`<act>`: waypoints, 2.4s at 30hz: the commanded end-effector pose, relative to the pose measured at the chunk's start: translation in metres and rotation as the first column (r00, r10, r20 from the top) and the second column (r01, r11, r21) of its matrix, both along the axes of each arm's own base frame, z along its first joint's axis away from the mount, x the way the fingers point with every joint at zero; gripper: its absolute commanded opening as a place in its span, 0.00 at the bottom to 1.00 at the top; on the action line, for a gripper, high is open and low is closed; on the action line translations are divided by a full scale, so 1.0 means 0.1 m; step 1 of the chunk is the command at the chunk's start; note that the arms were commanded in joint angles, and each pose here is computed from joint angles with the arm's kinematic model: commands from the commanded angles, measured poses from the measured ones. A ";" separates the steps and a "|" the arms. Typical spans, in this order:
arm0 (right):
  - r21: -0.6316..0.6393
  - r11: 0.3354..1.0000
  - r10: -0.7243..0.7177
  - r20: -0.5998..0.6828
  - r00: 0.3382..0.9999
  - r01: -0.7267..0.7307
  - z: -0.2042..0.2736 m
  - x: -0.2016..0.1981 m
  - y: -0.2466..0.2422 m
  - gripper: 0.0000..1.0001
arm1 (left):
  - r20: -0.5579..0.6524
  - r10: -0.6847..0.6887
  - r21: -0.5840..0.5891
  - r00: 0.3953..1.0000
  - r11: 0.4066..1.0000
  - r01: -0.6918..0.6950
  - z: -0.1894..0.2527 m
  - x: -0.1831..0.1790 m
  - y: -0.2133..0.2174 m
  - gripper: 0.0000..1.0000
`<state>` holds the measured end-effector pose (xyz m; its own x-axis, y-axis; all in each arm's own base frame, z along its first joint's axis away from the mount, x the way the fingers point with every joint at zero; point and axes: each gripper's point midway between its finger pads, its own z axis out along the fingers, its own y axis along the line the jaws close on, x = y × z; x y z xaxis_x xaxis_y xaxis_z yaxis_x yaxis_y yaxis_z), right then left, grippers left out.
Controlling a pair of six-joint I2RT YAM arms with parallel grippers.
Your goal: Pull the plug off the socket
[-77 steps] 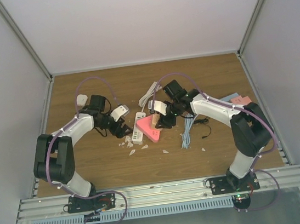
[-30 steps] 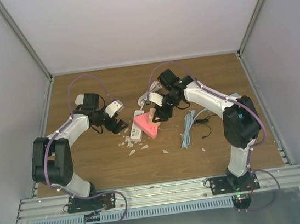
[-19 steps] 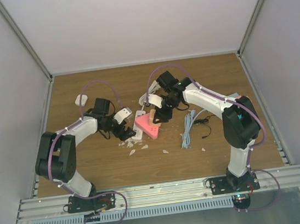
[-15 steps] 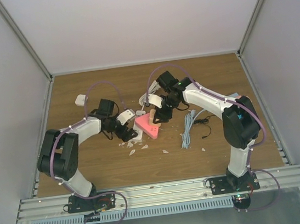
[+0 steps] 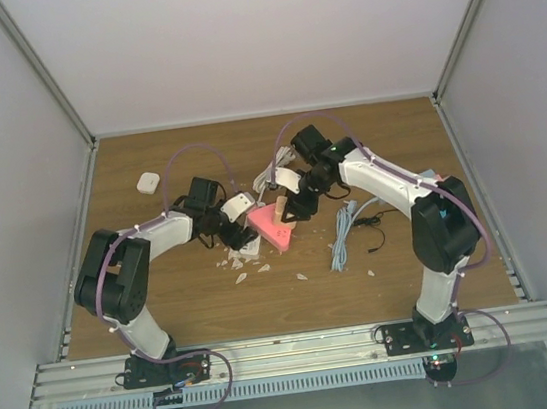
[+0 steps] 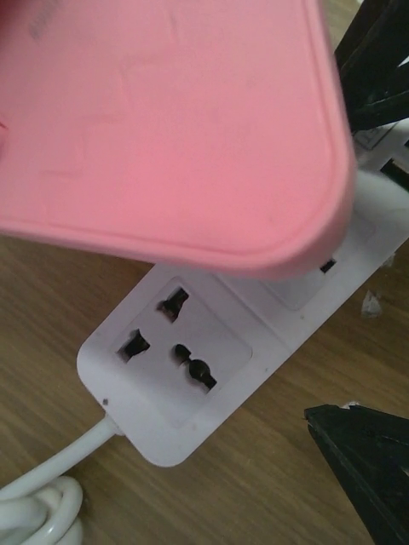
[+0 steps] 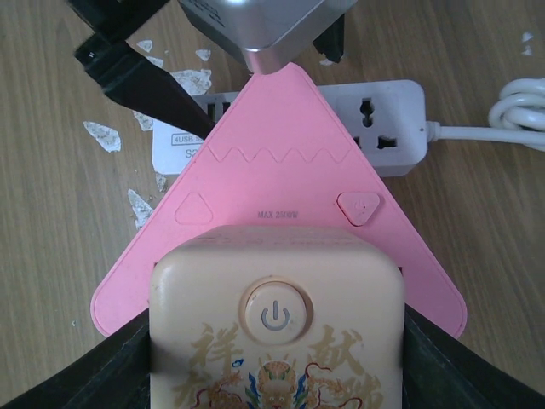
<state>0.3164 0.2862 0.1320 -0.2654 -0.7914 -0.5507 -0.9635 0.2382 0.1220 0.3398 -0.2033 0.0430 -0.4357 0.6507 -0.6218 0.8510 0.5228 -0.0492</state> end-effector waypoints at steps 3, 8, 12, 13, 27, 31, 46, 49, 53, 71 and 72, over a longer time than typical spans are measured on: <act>0.131 0.991 -0.002 0.086 0.996 -0.010 0.60 0.04 0.00 0.19 | -0.107 0.053 0.240 0.993 0.970 -0.026 -0.55 -0.20 0.41 0.86; 0.097 0.995 -0.028 0.086 0.996 0.020 0.47 0.06 -0.14 0.18 | -0.118 0.015 0.080 0.993 0.997 -0.006 -0.20 -0.17 0.26 0.89; 0.098 0.994 -0.060 0.089 0.994 0.051 0.44 0.07 -0.31 0.18 | -0.037 -0.063 -0.035 0.997 0.997 0.062 0.27 -0.18 0.18 0.89; 0.102 0.993 -0.067 0.095 0.993 0.057 0.45 0.07 -0.34 0.18 | -0.018 -0.088 -0.045 0.996 0.995 0.087 0.34 -0.21 0.18 0.89; 0.183 0.983 -0.052 0.134 0.990 0.026 0.55 -0.16 -0.52 0.19 | -0.030 -0.298 0.008 0.954 0.954 0.298 0.00 -0.56 0.31 0.56; 0.220 0.975 -0.033 0.118 0.993 0.007 0.53 -0.26 -0.50 0.19 | -0.042 -0.312 0.003 0.949 0.950 0.313 -0.09 -0.55 0.13 0.53; 0.342 0.935 -0.169 0.205 0.964 0.091 0.71 0.01 -0.48 0.19 | -0.024 -0.178 -0.153 0.984 0.973 0.172 0.20 -0.04 -0.33 0.51; 0.380 0.916 -0.236 0.255 0.938 0.127 0.88 0.19 -0.47 0.18 | 0.002 -0.095 -0.277 0.995 0.956 0.092 0.67 0.12 -0.21 0.62; 0.433 0.889 -0.301 0.311 0.902 0.147 1.15 0.38 -0.45 0.17 | 0.011 -0.045 -0.387 0.999 0.921 0.046 1.20 0.20 -0.09 0.76; 0.582 0.807 -0.380 0.380 0.844 0.101 1.83 0.53 -0.10 0.15 | -0.090 0.144 -0.616 0.985 0.770 -0.169 2.35 0.25 -0.08 0.99; 0.582 0.807 -0.377 0.383 0.843 0.097 1.83 0.51 -0.06 0.14 | -0.120 0.152 -0.621 0.981 0.759 -0.194 2.33 0.26 -0.09 0.99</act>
